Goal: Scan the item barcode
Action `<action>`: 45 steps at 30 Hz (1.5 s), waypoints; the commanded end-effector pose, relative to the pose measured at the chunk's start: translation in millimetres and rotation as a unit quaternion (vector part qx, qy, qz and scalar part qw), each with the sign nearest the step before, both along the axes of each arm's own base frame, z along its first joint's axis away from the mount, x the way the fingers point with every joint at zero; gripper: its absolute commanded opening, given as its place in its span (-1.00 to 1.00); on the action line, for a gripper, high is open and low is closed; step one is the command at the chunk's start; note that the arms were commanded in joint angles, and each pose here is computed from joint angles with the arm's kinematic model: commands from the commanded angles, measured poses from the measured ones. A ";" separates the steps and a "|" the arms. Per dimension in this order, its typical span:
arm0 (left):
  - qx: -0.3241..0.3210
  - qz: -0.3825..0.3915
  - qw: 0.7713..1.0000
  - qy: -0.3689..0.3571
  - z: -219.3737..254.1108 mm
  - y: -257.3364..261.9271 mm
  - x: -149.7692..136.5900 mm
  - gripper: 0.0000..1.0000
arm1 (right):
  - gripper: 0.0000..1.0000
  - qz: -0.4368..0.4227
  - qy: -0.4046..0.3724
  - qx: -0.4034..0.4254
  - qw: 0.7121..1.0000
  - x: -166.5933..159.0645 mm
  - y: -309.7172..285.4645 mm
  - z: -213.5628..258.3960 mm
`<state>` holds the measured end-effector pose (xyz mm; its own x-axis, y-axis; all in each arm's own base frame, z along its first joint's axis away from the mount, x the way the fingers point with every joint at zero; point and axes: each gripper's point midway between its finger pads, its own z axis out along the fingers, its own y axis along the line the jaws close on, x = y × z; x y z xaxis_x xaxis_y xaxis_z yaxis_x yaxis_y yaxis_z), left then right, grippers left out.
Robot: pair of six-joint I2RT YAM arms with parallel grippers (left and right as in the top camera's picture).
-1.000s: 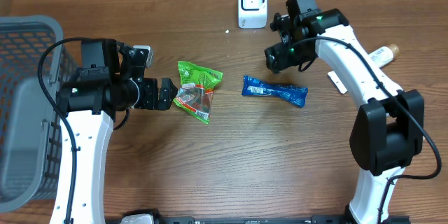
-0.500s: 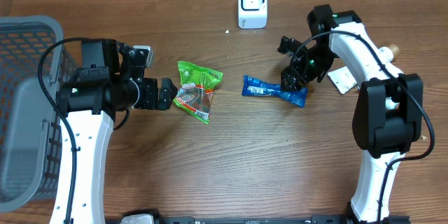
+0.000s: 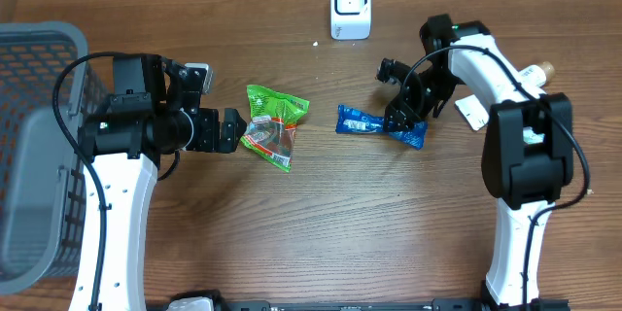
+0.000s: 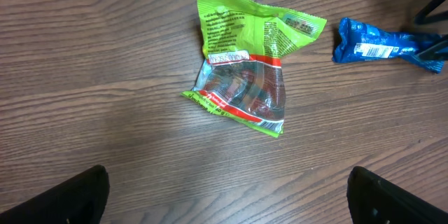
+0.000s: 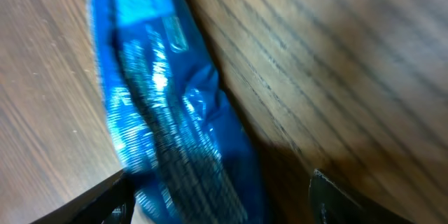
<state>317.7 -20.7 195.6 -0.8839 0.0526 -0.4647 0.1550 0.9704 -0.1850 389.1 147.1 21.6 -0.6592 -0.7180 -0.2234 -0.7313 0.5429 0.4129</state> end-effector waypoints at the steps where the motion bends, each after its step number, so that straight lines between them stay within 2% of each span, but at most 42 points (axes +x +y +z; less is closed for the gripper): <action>1: -0.007 0.003 1.000 0.004 -1.7 -2.2 1.0 0.99 | 0.57 0.008 0.012 0.016 1.000 -2.4 7.3 -9.6; 5: -0.007 0.003 1.000 0.004 -1.7 -2.1 1.0 0.99 | 0.33 0.005 0.011 0.016 1.000 -0.9 7.6 -14.4; 7: -0.007 0.003 1.000 0.004 -1.7 -2.1 1.0 0.99 | 0.12 0.003 0.011 0.019 1.000 -0.3 8.5 -14.4; 8: -0.007 0.003 1.000 0.004 -1.8 -2.2 1.0 0.99 | 0.12 -0.001 0.013 0.020 1.000 -0.4 9.2 -14.0; 10: -0.007 0.003 1.000 0.004 -1.8 -2.2 1.0 0.99 | -0.03 -0.027 0.028 0.026 0.999 -0.3 12.5 -11.9; 12: -0.007 0.003 1.000 0.004 -1.8 -2.2 1.0 0.99 | -0.34 -0.058 0.047 0.033 0.997 -0.9 16.6 -9.5; 18: -0.007 0.003 1.000 0.004 -1.8 -2.2 1.0 0.99 | -0.92 -0.190 0.126 0.020 0.973 -1.4 21.7 -5.8; 23: -0.007 0.003 1.000 0.004 -1.8 -2.2 1.0 0.99 | -0.92 -0.304 0.192 -0.008 0.933 -1.8 21.8 -5.7; 26: -0.007 0.003 1.000 0.004 -1.8 -2.1 1.0 0.99 | -0.92 -0.391 0.241 -0.031 0.888 -1.7 22.1 -5.8; 28: -0.007 0.003 1.000 0.004 -1.8 -2.1 1.0 0.99 | -0.92 -0.423 0.257 -0.045 0.868 -2.6 23.1 -6.9; 30: -0.007 0.003 1.000 0.004 -1.8 -2.1 1.0 0.99 | -0.86 -0.433 0.254 -0.059 0.863 -2.9 22.8 -9.6; 34: -0.007 0.003 1.000 0.004 -1.8 -2.2 1.0 0.99 | -0.31 -0.424 0.232 -0.082 0.872 -4.6 22.1 -14.6; 39: -0.007 0.003 1.000 0.004 -1.8 -2.1 1.0 0.99 | 0.29 -0.350 0.170 -0.051 0.920 8.0 27.2 -15.9; 42: -0.007 0.003 1.000 0.004 -1.8 -2.1 1.0 1.00 | 0.32 -0.323 0.135 -0.032 0.936 19.0 29.7 -16.3; 45: -0.007 0.003 1.000 0.004 -1.8 -2.2 1.0 0.99 | 0.08 -0.308 0.122 -0.027 0.943 21.8 30.1 -16.4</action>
